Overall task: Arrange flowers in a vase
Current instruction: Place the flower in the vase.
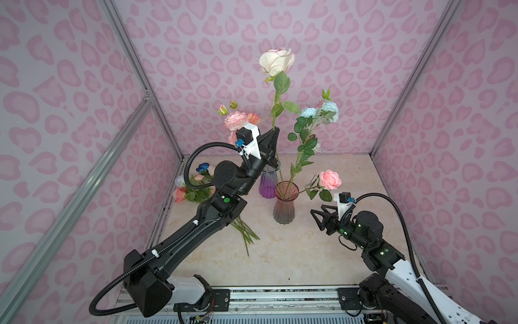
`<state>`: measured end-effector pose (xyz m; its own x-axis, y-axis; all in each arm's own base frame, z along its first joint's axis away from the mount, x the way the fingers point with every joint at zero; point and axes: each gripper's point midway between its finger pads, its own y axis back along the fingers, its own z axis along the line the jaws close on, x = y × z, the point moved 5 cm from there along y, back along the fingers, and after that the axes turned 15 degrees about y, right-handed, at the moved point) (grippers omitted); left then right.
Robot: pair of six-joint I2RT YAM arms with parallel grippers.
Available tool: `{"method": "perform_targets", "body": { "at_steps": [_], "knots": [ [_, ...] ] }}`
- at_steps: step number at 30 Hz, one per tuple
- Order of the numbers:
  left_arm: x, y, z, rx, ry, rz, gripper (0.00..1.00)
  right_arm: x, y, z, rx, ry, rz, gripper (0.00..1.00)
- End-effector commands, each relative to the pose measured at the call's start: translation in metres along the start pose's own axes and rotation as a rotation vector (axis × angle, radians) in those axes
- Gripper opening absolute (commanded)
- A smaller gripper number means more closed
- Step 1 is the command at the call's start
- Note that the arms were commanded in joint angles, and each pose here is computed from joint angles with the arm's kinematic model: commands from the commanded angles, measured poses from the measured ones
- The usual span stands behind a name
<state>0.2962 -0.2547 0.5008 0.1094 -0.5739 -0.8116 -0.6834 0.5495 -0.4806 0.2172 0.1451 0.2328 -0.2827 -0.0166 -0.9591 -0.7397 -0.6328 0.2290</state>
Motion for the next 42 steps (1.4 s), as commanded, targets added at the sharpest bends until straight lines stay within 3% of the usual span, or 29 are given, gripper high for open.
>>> {"method": "perform_targets", "body": {
  "at_steps": [1,8,22,35,40,42],
  "knots": [
    [0.006,-0.005,-0.004,-0.002,-0.046,-0.081,0.03,-0.001,-0.001,0.0,-0.002,0.019,-0.006,0.68],
    [0.056,0.007,0.009,-0.07,-0.048,-0.016,0.03,0.0,0.004,-0.002,0.019,0.025,0.001,0.68],
    [0.112,0.033,0.023,-0.163,-0.008,0.152,0.07,0.002,0.0,-0.003,0.021,0.018,0.013,0.68],
    [0.116,0.039,0.022,-0.177,0.021,0.221,0.35,0.001,0.001,-0.003,0.021,0.018,0.008,0.69],
    [0.109,0.047,0.022,-0.214,0.023,0.253,0.51,-0.001,0.001,-0.002,0.021,0.016,0.002,0.69],
    [0.1,0.05,0.024,-0.259,0.013,0.272,0.66,-0.003,0.001,-0.002,0.016,0.014,0.001,0.69]
  ]
}}
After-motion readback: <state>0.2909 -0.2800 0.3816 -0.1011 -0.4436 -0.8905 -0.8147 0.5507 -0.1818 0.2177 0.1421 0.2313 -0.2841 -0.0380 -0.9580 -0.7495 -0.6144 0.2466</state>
